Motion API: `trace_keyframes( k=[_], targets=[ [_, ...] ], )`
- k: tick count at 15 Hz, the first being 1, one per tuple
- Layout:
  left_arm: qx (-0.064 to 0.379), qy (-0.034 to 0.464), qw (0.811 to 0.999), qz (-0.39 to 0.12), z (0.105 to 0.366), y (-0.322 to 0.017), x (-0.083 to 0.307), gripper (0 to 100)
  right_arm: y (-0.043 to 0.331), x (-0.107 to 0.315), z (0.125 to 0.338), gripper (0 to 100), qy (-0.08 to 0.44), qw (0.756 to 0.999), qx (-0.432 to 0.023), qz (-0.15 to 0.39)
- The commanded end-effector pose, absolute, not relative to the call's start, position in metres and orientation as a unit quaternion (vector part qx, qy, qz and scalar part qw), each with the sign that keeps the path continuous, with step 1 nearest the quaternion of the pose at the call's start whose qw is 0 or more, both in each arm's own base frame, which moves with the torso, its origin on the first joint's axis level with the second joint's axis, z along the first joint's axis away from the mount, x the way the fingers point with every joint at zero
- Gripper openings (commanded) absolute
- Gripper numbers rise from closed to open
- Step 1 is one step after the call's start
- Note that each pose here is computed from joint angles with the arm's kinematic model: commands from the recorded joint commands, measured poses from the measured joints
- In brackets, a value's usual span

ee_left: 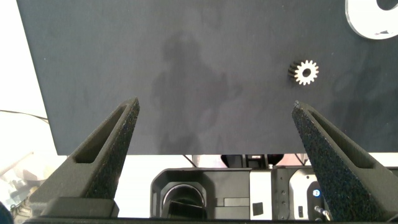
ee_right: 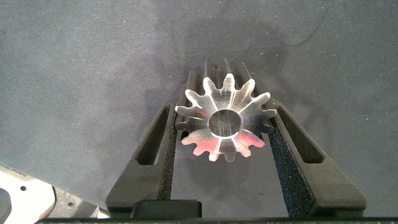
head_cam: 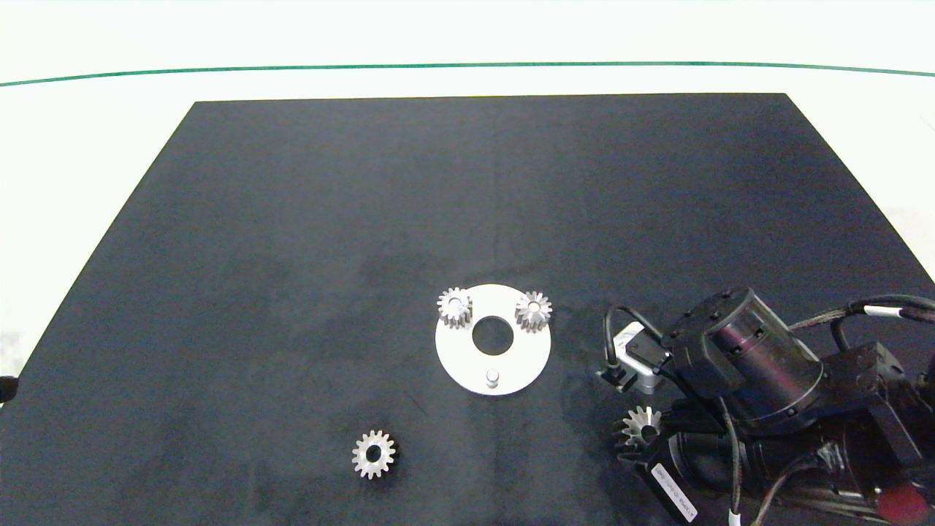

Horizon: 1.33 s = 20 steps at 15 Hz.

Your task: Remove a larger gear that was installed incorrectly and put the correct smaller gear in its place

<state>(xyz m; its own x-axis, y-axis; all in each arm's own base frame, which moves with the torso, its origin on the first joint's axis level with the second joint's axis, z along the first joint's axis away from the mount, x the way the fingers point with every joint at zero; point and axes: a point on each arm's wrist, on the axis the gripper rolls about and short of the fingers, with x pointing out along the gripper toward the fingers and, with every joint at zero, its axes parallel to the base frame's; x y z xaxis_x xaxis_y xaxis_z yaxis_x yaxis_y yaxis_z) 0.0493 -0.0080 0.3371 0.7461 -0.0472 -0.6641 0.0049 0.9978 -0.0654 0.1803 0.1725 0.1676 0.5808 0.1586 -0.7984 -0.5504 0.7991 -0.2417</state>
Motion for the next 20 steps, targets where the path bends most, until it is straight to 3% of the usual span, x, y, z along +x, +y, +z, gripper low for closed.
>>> trace_keyframes(
  k=[1,11,12,20],
  targets=[
    [-0.029,0.361,0.932,-0.013,0.3365,-0.0083,0.0506,100,0.1725,0.1805,0.1647,0,0.413,0.853,-0.243,0.205],
    [-0.029,0.361,0.932,-0.013,0.3365,-0.0083,0.0506,100,0.1716,0.1824,0.1565,0,0.426,0.846,-0.253,0.200],
    [-0.029,0.361,0.932,-0.013,0.3365,-0.0083,0.0506,100,0.1717,0.1820,0.1561,100,0.426,0.845,-0.253,0.200],
    [-0.028,0.366,0.930,-0.013,0.3352,-0.0088,0.0530,100,0.1684,0.1760,0.1656,100,0.411,0.853,-0.246,0.207]
  ],
)
